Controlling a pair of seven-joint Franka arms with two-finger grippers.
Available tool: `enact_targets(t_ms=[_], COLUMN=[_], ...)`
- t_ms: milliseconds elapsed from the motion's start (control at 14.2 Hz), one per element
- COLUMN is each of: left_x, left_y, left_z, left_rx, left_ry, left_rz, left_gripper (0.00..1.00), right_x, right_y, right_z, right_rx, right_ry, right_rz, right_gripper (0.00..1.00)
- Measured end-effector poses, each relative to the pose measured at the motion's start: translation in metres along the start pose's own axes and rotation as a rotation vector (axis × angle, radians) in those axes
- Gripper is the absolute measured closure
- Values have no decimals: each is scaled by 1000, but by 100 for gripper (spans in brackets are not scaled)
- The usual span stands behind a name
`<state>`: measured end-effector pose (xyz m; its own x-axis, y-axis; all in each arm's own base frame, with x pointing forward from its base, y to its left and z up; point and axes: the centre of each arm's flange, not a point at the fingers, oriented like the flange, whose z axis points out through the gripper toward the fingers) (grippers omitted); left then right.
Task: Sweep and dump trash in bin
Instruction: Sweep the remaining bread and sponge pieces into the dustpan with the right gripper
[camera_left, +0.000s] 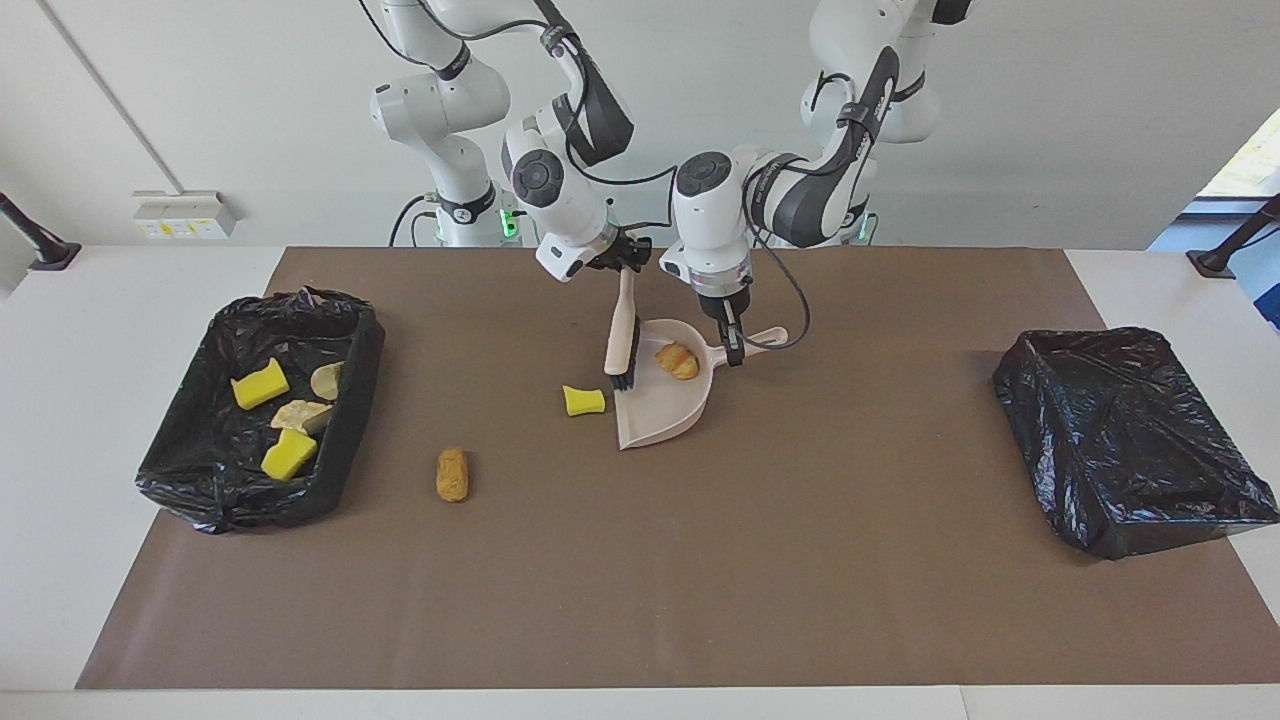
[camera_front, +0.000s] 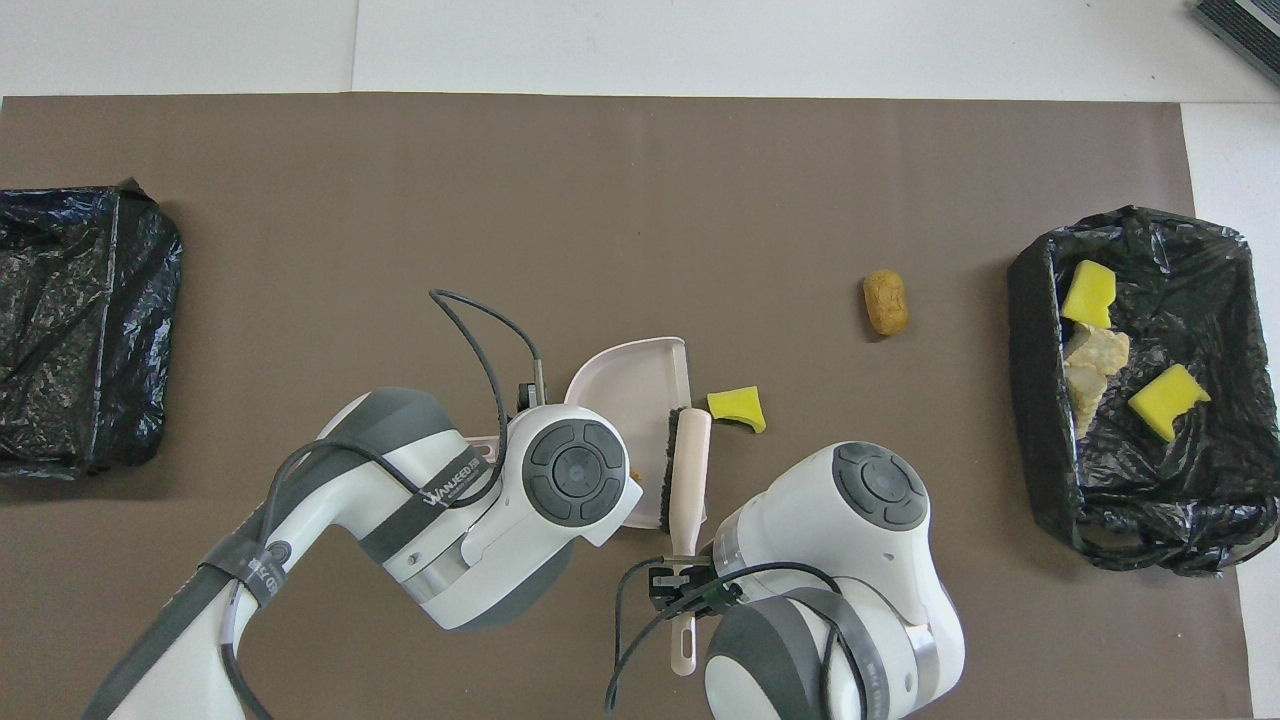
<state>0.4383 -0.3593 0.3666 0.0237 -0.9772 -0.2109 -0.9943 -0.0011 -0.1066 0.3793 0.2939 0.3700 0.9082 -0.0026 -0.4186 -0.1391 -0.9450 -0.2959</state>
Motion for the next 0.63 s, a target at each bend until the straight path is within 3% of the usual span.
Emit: enact_targets(t_ms=[212, 635], left_x=[-2, -5], left_y=[-2, -3], left_z=[1, 3], left_rx=[-2, -8], left_ry=[-1, -5], left_rz=[-36, -188], left_gripper=[68, 68], right_x=[4, 38], right_y=[21, 106], right_z=[-34, -94], right_rx=[-112, -548], right_ry=[40, 150], right_rz=[-42, -284], right_gripper=[74, 74])
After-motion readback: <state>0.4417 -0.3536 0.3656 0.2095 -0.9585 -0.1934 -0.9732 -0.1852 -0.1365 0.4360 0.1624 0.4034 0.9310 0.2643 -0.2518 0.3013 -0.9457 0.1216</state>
